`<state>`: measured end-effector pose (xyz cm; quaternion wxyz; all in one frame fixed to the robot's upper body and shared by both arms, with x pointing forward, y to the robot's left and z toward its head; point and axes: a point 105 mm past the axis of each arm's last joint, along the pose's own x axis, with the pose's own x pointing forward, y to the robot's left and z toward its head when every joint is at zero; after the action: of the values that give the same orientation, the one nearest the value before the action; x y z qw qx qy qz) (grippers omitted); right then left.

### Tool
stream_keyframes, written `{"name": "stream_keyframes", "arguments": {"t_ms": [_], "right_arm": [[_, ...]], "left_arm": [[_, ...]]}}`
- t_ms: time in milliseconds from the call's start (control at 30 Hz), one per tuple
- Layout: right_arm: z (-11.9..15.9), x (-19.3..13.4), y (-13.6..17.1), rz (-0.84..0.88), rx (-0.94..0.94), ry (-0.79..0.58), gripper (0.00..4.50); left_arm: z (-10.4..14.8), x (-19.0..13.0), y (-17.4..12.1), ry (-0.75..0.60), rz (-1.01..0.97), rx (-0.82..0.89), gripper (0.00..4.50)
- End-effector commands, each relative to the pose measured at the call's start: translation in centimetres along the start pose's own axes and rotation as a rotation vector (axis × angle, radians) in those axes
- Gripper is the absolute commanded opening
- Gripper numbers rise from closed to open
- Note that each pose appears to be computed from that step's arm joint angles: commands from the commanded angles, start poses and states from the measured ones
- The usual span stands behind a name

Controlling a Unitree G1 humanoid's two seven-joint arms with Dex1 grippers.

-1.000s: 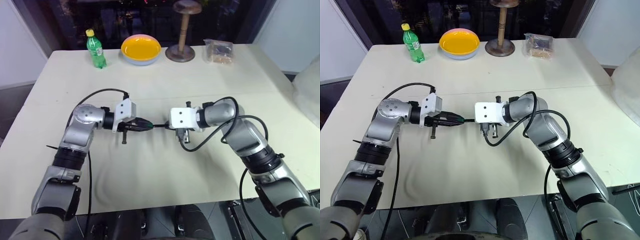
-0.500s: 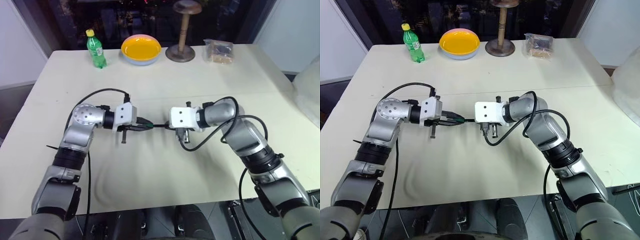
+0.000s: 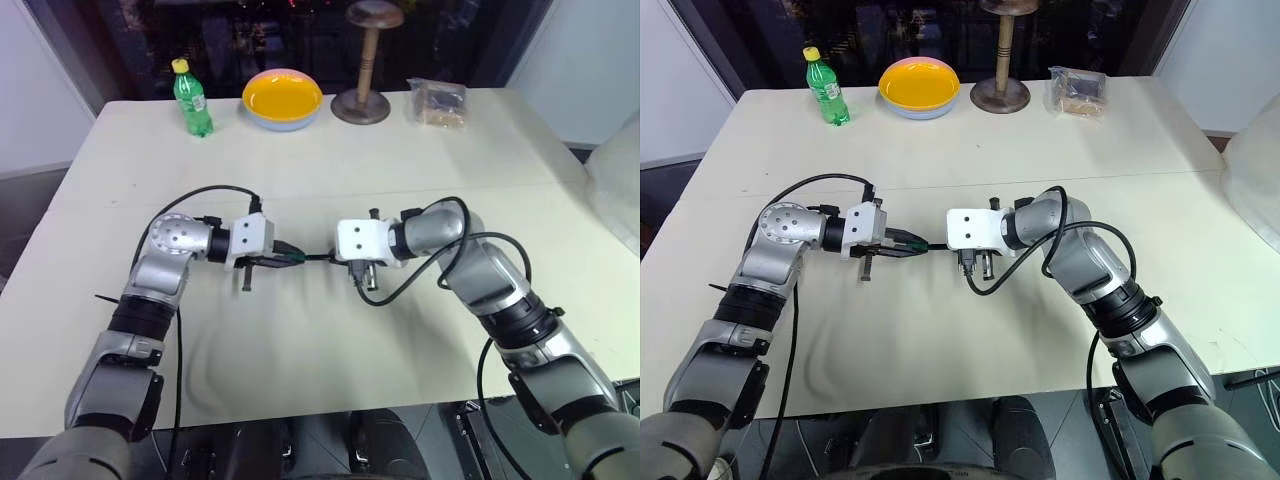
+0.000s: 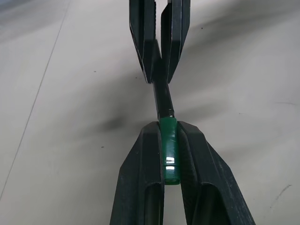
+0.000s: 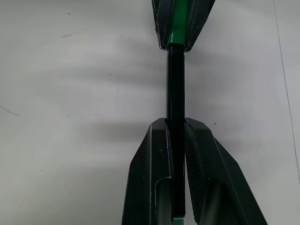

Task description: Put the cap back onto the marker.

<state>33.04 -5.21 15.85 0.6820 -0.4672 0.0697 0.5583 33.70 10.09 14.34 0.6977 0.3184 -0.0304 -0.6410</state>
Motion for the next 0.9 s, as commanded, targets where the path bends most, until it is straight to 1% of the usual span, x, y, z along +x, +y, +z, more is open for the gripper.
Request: {"name": "stream_keyframes", "arguments": {"t_ms": [33, 333, 567, 900], "right_arm": [[6.4, -1.2, -0.7, -0.043, -0.182, -0.183, 0.04], [6.7, -1.5, -0.9, -0.065, -0.181, -0.188, 0.04], [7.1, -1.8, -1.2, -0.084, -0.225, -0.17, 0.04], [7.6, -1.8, -1.2, -0.091, -0.239, -0.173, 0.04]], "left_arm": [[0.6, 1.6, -0.2, -0.016, -0.021, 0.015, 0.0], [0.7, 1.7, 0.2, -0.032, 0.038, -0.011, 0.0], [0.6, 1.7, 0.2, -0.024, 0.043, -0.021, 0.0], [0.6, 1.8, 1.3, -0.021, 0.091, -0.025, 0.0]]}}
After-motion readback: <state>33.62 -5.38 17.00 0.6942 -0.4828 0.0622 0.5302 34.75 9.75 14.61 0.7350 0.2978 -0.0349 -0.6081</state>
